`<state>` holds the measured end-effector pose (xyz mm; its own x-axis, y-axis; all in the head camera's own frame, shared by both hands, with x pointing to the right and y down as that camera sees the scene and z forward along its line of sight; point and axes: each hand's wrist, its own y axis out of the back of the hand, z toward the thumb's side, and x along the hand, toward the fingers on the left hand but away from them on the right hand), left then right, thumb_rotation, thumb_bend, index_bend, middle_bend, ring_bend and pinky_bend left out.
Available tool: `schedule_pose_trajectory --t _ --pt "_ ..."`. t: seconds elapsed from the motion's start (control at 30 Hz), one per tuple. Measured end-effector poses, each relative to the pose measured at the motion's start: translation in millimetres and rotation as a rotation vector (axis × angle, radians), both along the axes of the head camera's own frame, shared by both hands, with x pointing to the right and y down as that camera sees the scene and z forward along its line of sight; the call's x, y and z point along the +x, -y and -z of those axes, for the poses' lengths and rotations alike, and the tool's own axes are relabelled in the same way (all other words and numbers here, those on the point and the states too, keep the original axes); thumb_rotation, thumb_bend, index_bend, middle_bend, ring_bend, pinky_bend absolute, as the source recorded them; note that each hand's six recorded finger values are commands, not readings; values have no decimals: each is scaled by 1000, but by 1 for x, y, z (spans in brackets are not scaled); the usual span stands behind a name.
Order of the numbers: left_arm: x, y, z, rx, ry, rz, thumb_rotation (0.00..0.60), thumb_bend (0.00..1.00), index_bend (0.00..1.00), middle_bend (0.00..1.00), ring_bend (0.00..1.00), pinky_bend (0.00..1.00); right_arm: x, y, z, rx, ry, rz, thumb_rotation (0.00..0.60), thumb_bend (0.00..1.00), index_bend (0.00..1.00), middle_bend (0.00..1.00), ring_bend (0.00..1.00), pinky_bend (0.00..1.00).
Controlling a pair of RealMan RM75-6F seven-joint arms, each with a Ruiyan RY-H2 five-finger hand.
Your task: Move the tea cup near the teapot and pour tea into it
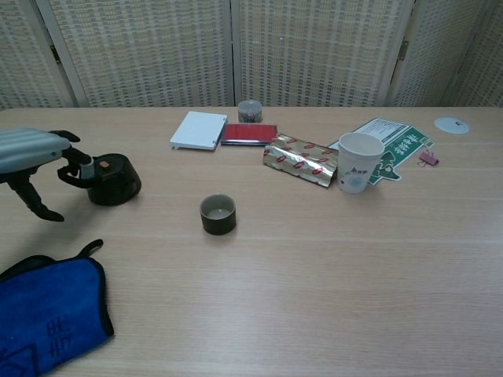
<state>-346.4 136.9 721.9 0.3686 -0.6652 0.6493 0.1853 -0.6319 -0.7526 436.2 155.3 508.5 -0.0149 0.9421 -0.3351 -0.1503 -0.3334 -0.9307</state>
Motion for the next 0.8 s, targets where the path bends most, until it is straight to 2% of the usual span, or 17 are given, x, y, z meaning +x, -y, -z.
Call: schedule_pose_trajectory --t 0.53,0.8 --pt "3 -10 -10 -24 15 -28 600 76 493 435 363 0 2 -2 0 -1 -2 -11 600 231 288 297 197 269" --pt "4 -12 -13 -28 12 -29 600 75 620 580 479 0 3 -3 1 0 -3 -14 600 231 288 297 197 269"
